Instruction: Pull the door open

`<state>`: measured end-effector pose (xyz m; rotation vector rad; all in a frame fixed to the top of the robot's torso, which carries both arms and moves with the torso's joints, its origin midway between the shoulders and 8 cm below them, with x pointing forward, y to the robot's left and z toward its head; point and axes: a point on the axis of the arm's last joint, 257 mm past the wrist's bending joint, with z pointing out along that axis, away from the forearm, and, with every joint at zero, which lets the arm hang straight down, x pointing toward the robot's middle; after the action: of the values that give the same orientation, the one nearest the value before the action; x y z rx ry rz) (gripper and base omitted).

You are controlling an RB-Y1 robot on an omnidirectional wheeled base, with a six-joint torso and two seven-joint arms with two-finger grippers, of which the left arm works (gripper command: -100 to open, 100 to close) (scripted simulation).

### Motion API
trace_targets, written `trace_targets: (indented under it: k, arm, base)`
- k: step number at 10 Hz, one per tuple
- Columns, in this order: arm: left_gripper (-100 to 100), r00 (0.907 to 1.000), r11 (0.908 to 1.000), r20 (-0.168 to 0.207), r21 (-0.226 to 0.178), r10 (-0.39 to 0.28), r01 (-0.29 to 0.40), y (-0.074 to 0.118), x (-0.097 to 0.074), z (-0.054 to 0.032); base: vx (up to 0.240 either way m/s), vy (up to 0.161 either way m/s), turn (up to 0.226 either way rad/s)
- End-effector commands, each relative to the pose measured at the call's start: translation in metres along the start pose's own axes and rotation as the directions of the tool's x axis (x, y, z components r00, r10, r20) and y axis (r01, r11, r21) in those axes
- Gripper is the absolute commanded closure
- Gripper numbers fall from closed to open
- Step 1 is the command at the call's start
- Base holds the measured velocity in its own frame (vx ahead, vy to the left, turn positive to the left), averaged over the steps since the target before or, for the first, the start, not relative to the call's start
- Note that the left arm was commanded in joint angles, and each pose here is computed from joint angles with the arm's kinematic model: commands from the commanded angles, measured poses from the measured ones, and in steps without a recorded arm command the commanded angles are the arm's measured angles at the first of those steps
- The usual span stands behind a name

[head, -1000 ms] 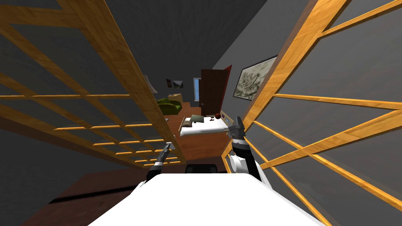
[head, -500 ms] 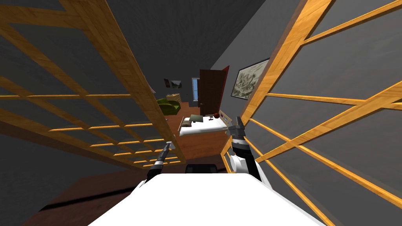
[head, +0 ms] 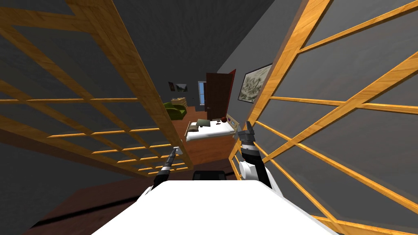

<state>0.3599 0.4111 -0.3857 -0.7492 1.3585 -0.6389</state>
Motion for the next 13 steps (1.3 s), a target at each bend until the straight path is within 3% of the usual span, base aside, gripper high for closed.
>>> trace_targets:
  k: [1,4,7,8,9,10,11,13]
  arm:
    - [100,0.9978,0.9977,0.001,-0.003,-0.067,0.067,-0.001,0.004,0.0003]
    - [100,0.9917,0.9917,0.008,-0.005,-0.128,0.128,-0.001,0.004,0.0021]
    - [100,0.9726,0.9728,0.023,-0.008,-0.231,0.232,-0.001,0.002,0.0056]
    - [100,0.9612,0.9615,0.031,-0.008,-0.274,0.275,-0.001,0.002,0.0073]
    - [100,0.9588,0.9591,0.031,-0.008,-0.283,0.283,-0.001,0.002,0.0073]
    - [100,0.9438,0.9443,0.039,-0.008,-0.328,0.329,0.000,0.001,0.0091]
    - [100,0.9422,0.9428,0.039,-0.008,-0.333,0.333,0.000,0.001,0.0091]
    - [100,0.9086,0.9097,0.054,-0.006,-0.414,0.415,0.000,0.000,0.0125]
  base:
    - [-0.049,0.021,-0.058]
    - [-0.047,0.014,-0.051]
    - [-0.060,0.022,-0.077]
    - [-0.054,0.026,-0.061]
    - [-0.048,0.022,-0.038]
    - [-0.053,0.023,-0.062]
    - [-0.043,0.014,-0.041]
    - [-0.064,0.021,-0.090]
